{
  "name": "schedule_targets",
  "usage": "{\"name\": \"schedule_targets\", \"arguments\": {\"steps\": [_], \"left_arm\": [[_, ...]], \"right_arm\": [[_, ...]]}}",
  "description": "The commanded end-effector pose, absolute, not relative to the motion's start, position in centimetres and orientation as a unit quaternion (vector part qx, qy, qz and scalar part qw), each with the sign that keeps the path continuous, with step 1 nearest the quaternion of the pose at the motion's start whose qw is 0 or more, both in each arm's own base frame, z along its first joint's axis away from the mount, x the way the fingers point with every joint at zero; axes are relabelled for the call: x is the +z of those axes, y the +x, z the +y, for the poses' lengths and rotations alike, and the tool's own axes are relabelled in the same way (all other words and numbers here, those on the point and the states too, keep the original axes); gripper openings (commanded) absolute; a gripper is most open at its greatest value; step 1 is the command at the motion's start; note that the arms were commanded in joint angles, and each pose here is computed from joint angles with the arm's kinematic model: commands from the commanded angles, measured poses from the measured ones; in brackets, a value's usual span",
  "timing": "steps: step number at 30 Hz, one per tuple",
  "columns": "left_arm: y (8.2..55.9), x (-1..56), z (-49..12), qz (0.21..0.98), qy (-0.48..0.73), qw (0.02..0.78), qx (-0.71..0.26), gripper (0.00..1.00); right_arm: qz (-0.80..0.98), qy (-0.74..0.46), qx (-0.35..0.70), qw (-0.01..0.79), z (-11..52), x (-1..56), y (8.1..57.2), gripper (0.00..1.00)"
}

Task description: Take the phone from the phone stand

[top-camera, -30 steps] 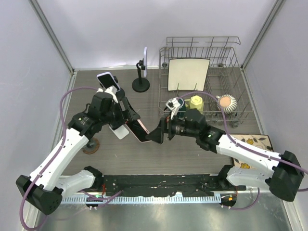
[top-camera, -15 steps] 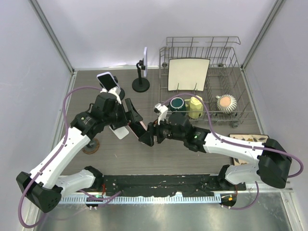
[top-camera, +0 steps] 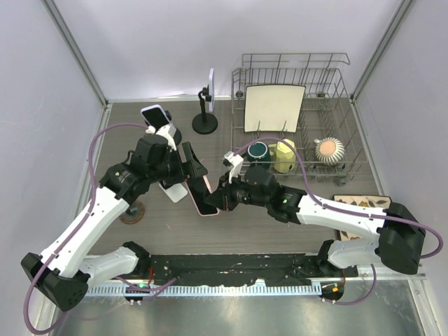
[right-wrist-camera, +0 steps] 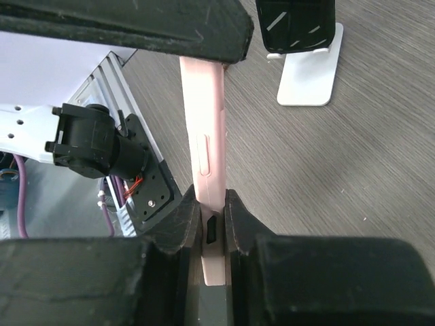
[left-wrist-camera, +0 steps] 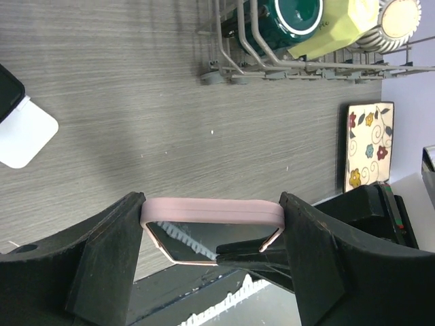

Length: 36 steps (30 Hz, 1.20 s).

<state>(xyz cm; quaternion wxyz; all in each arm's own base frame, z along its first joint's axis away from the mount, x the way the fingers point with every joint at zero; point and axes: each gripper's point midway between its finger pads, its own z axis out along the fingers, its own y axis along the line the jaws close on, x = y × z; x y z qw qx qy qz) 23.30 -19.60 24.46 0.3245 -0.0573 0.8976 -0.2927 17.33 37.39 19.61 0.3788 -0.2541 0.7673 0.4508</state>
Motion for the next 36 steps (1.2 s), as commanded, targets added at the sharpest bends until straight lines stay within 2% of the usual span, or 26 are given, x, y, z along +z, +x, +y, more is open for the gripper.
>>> {"name": "schedule_targets", "arguments": {"steps": [1, 7, 14, 19, 22, 28, 34, 35, 36], "left_arm": [[24.5, 29.8, -18.3, 0.845, -0.013, 0.446, -0.295, 0.82], [25.1, 30.1, -13.2, 0.828, -0.033, 0.525, -0.192, 0.99], [24.4, 30.7, -9.3, 0.804, -0.048, 0.579, -0.126, 1.00], [24.4, 29.9, -7.7, 0.813, -0.059, 0.573, -0.080, 1.00], [24.3, 29.5, -7.3, 0.818, -0.059, 0.568, -0.069, 1.00], [24.0, 29.5, -6.8, 0.815, -0.065, 0.572, -0.064, 1.00], [23.8, 29.3, -6.3, 0.815, -0.063, 0.574, -0.054, 1.00], [23.7, 29.3, -6.2, 0.815, -0.064, 0.574, -0.052, 1.00], [23.7, 29.4, -6.2, 0.814, -0.064, 0.575, -0.052, 1.00]], "right_arm": [[0.821, -0.206, 0.407, 0.343, 34.3, 17.7, 16.8, 0.01], [0.907, -0.155, 0.269, 0.285, 27.8, 13.1, 15.8, 0.01], [0.952, -0.032, 0.194, 0.233, 20.3, 9.2, 14.2, 0.01], [0.963, 0.079, 0.148, 0.213, 14.0, 7.9, 15.5, 0.01], [0.966, 0.104, 0.121, 0.205, 11.6, 7.6, 15.9, 0.01], [0.977, 0.120, 0.060, 0.168, 10.0, 6.3, 16.0, 0.01], [0.973, 0.127, 0.033, 0.193, 9.2, 6.8, 17.4, 0.01], [0.972, 0.130, 0.028, 0.195, 9.0, 7.0, 17.5, 0.02], [0.972, 0.132, 0.022, 0.195, 8.7, 7.0, 17.5, 0.08]]}}
